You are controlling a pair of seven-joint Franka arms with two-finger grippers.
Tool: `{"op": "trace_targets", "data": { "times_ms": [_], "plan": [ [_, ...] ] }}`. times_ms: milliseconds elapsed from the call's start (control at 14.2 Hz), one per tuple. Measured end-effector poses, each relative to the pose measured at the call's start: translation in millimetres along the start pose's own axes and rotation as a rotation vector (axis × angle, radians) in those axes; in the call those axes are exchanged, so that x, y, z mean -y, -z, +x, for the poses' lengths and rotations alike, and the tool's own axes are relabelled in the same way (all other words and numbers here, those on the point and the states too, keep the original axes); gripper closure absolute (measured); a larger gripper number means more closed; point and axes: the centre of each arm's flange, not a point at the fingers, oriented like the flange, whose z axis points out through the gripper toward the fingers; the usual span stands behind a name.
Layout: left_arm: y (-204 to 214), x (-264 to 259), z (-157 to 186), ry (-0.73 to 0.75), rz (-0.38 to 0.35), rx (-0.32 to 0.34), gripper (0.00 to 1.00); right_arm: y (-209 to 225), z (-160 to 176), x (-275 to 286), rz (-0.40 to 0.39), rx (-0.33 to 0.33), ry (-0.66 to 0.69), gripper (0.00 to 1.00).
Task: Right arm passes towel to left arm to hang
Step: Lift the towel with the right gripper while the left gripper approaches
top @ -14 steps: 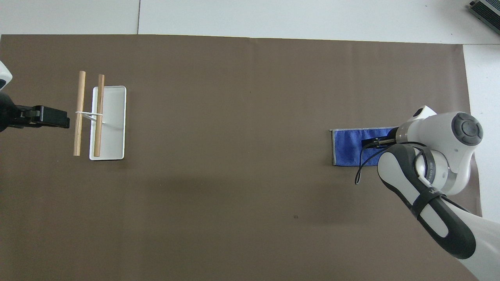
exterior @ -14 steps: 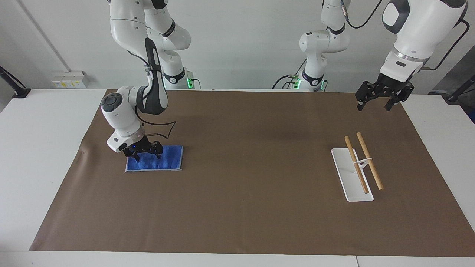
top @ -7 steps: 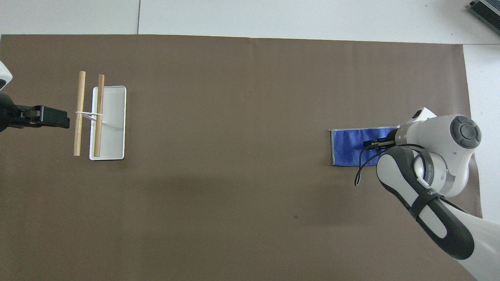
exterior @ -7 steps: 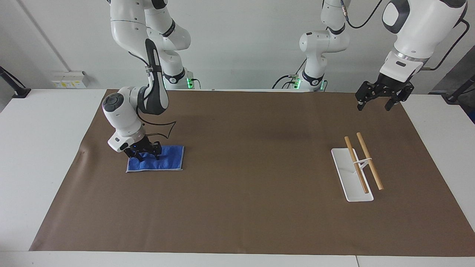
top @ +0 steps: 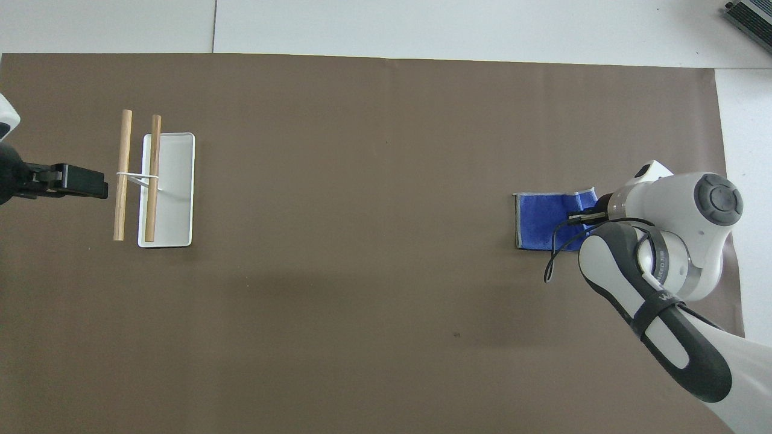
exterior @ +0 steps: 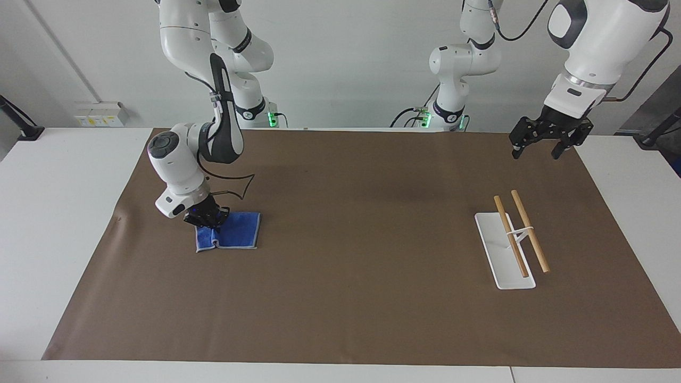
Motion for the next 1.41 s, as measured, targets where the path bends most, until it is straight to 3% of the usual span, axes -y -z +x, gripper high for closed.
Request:
{"op": "trace_targets", "data": {
  "times_ms": [283, 706, 1059, 1413],
  "plan": [
    [-4.1, 0.1, -0.6, 0.0, 0.0, 0.009, 0.0, 36.0, 23.2, 23.4, 0.031, -0.015, -0.035, 0.96],
    [-8.9, 0.1, -1.2, 0.101, 0.001, 0.016, 0.0, 108.6, 57.0, 61.6, 0.263, -0.081, -0.19, 0.96],
    [-21.8, 0.1, -4.2, 0.341, 0.002, 0.001, 0.0, 136.5, 73.0, 115.5, 0.515, -0.082, -0.441, 0.96],
    [-27.0, -0.1, -11.1, 0.515, 0.003, -0.005, 0.0, 157.2, 80.9, 163.4, 0.911, -0.001, -0.734, 0.96]
  ]
}}
